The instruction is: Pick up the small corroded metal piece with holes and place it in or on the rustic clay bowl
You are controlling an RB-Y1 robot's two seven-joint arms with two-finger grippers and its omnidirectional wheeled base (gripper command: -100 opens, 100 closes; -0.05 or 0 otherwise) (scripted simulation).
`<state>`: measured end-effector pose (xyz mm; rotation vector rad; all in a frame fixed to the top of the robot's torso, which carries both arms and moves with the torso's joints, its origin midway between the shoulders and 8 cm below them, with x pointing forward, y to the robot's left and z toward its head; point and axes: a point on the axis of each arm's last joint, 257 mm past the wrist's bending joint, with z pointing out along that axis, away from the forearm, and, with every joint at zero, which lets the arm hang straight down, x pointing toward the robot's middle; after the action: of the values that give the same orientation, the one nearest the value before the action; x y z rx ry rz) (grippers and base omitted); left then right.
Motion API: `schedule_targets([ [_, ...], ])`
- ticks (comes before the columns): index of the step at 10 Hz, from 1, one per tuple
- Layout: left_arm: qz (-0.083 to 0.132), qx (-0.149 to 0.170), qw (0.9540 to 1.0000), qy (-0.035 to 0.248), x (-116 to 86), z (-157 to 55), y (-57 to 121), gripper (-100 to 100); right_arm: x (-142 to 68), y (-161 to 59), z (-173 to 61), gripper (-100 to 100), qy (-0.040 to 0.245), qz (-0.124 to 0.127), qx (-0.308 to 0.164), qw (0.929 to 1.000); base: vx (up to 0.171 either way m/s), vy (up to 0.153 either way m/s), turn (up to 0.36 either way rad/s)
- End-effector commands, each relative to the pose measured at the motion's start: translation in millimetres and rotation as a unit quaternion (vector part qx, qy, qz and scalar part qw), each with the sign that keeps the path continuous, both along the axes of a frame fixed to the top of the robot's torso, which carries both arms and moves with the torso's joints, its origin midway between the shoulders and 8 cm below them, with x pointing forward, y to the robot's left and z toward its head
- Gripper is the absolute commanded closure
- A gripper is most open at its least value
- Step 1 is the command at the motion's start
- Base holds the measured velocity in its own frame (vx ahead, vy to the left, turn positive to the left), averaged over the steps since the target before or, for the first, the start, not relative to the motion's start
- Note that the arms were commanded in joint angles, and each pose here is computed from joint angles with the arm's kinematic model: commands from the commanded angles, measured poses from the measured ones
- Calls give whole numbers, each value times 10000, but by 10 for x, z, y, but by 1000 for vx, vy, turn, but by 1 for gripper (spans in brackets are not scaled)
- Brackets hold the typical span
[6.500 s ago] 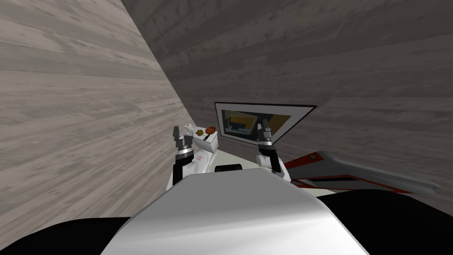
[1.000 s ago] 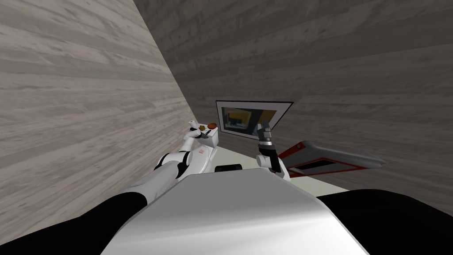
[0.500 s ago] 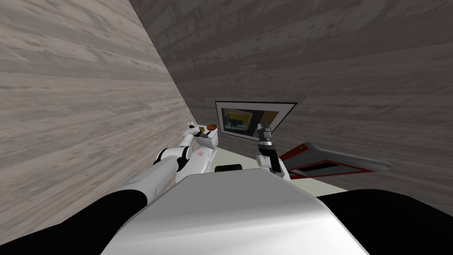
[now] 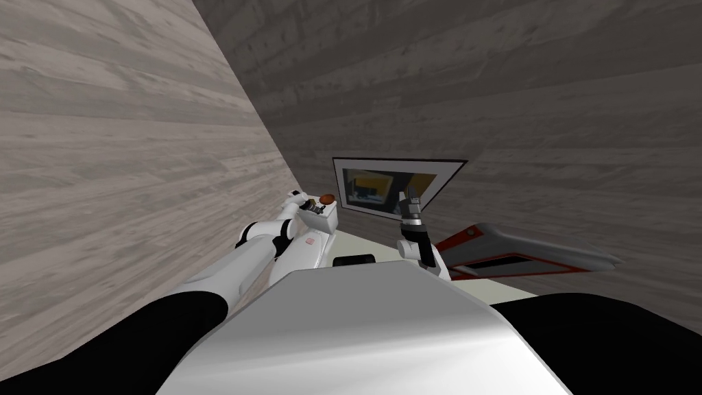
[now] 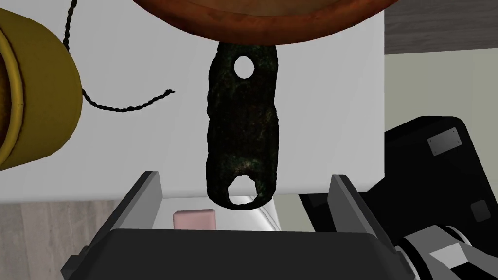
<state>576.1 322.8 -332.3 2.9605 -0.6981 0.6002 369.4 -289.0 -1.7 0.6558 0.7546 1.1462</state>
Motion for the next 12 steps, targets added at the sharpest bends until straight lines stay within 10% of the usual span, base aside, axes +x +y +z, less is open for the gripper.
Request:
schedule_targets([
  [1,47,-109,9998,187,-54,40,-35,-100,0,0,0,0,0,0,0,10000,75,7,-17],
  [4,61,-147,9996,249,-70,62,-52,-100,0,0,0,0,0,0,0,10000,39,11,-7],
  [5,61,-149,9996,253,-71,62,-52,0,0,0,0,0,-1,0,0,10000,0,0,0],
  [6,54,-149,9996,248,-112,-73,-67,-100,0,0,0,0,-1,0,0,10000,38,-7,4],
  [9,53,-152,9995,256,-130,-115,-71,-100,0,0,0,0,0,0,0,10000,39,-7,4],
  [10,52,-149,9996,248,-129,-121,-71,100,0,0,0,0,-1,0,0,10000,0,0,0],
  [12,45,-153,9995,257,-133,-123,-78,100,0,0,1,0,-1,0,0,10000,0,0,0],
])
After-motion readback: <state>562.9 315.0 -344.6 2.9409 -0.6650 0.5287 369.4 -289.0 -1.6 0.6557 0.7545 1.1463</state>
